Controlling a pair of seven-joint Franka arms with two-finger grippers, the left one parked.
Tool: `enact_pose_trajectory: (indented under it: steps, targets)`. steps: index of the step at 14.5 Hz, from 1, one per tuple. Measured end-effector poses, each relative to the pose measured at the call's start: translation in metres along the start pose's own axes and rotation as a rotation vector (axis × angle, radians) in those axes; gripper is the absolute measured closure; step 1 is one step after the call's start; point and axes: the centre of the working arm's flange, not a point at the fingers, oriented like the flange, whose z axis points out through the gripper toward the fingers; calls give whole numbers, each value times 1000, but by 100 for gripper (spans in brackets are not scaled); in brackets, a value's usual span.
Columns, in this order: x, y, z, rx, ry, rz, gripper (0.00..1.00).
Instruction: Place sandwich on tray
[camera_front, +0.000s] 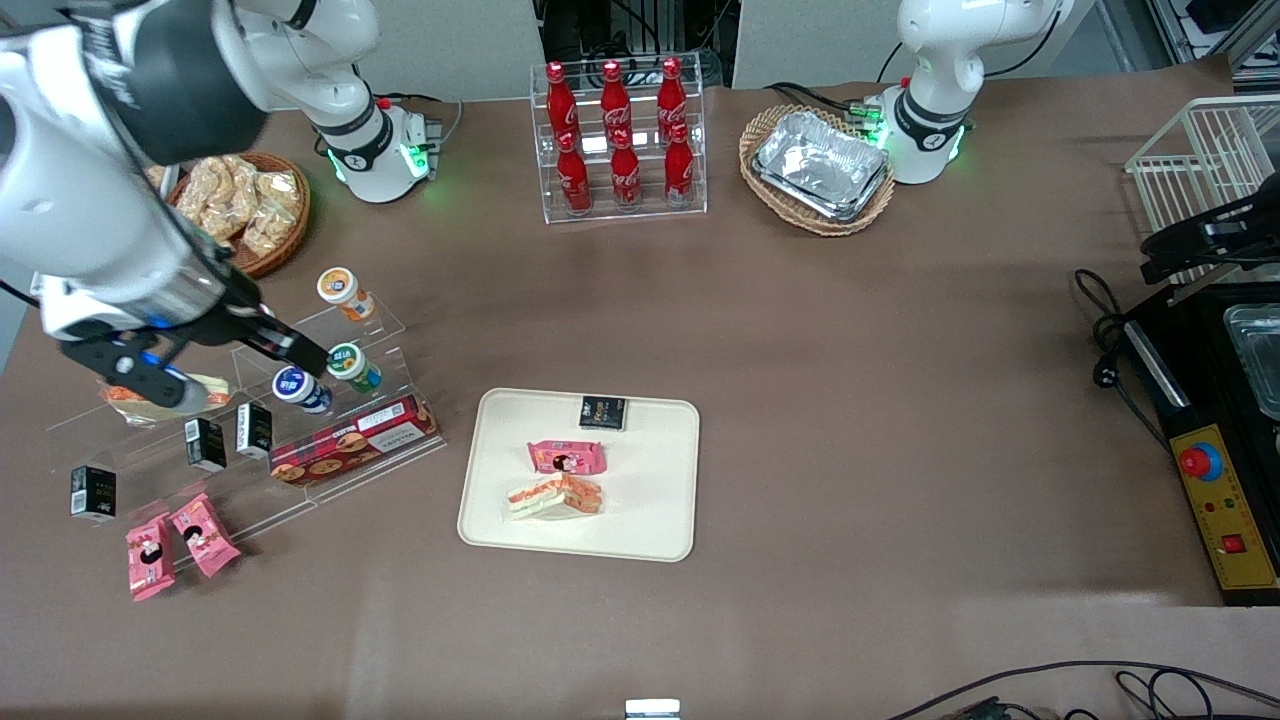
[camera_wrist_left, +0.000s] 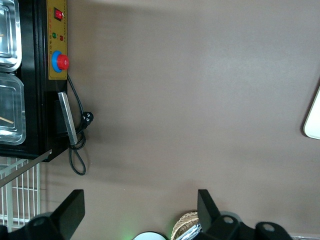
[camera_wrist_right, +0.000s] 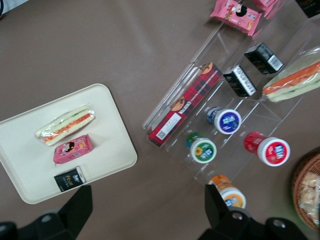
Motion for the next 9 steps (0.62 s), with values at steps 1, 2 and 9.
enact_pose_trajectory:
  steps: [1, 2, 9]
  targets:
    - [5, 11, -5, 6, -1, -10, 0]
    - [10, 24, -10, 12, 2, -22, 0]
    - [51, 96, -26, 23, 43, -134, 0]
